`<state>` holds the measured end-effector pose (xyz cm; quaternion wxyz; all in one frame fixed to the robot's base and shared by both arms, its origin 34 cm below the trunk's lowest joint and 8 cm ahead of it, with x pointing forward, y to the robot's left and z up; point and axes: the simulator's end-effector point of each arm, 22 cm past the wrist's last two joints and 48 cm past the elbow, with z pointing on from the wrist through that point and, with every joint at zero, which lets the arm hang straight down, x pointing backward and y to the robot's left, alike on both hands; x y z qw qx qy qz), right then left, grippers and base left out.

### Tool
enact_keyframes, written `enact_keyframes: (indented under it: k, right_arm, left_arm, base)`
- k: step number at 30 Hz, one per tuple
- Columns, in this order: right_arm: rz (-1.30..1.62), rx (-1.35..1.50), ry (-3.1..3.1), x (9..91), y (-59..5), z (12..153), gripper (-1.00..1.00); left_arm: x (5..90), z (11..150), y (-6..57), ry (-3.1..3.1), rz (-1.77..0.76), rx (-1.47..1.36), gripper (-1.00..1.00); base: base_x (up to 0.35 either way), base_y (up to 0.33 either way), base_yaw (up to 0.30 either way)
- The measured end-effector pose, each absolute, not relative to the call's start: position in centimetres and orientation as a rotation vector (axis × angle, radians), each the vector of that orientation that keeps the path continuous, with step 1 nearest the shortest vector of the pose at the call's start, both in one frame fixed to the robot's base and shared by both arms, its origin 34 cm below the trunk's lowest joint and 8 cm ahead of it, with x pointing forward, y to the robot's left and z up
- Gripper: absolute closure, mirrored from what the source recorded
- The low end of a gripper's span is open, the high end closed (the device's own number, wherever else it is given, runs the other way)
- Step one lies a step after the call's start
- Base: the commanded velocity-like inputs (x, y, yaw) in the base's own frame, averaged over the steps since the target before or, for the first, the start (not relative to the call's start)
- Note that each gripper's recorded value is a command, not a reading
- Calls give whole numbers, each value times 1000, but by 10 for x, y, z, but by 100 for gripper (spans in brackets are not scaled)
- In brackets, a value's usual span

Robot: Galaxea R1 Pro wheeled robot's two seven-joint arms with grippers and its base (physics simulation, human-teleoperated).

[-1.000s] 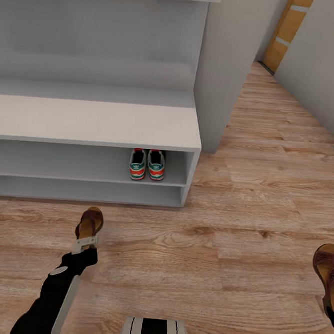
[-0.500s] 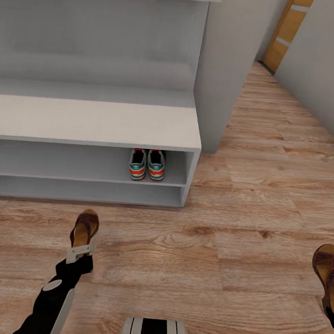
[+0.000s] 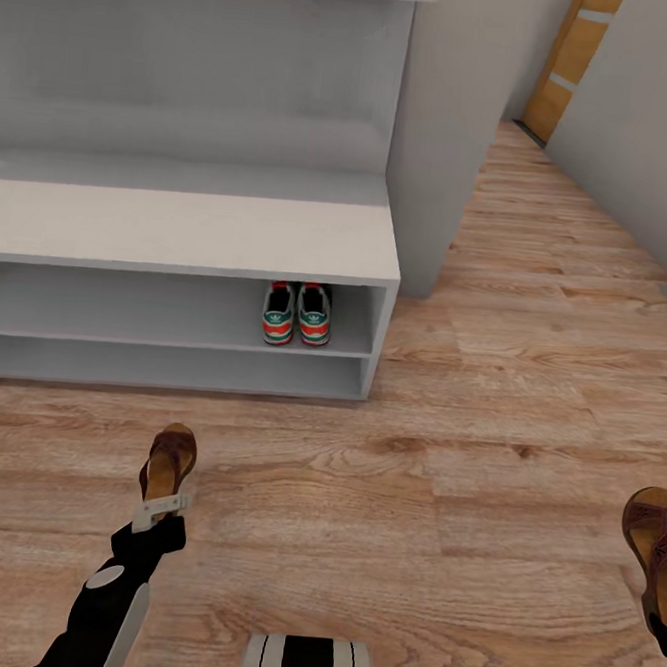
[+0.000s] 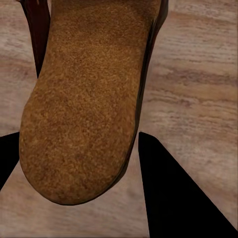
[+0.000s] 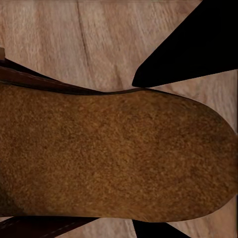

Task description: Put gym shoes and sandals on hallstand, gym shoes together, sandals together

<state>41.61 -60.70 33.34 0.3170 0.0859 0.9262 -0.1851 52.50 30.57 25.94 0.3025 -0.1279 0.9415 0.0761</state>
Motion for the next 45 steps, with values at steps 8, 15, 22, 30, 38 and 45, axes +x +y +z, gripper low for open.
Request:
enact_keyframes:
  k: [8, 15, 22, 30, 38, 45]
  right_arm:
    - [-487, 224, 2439, 416, -606, 333, 100]
    - [-488, 225, 2439, 416, -606, 333, 100]
    - [-488, 225, 2439, 416, -606, 332, 100]
    - [-488, 226, 2440, 416, -606, 332, 100]
    - [-488, 225, 2440, 416, -606, 332, 100]
    - [-487, 225, 2440, 416, -606, 332, 100]
  left_arm:
    - [543, 275, 301, 2554, 189, -326, 100]
    - [601, 320, 292, 2577, 147, -286, 100]
    - [618, 334, 284, 2588, 133, -254, 100]
    - [627, 341, 284, 2577, 140, -243, 100]
    - [663, 368, 293, 2542, 196, -217, 100]
    - [681, 384, 297, 2523, 219, -212, 100]
  base:
    - [-23, 0, 0]
    - [-2, 0, 0]
    - [0, 0, 0]
    - [0, 0, 0]
    - [0, 0, 0]
    - [0, 0, 0]
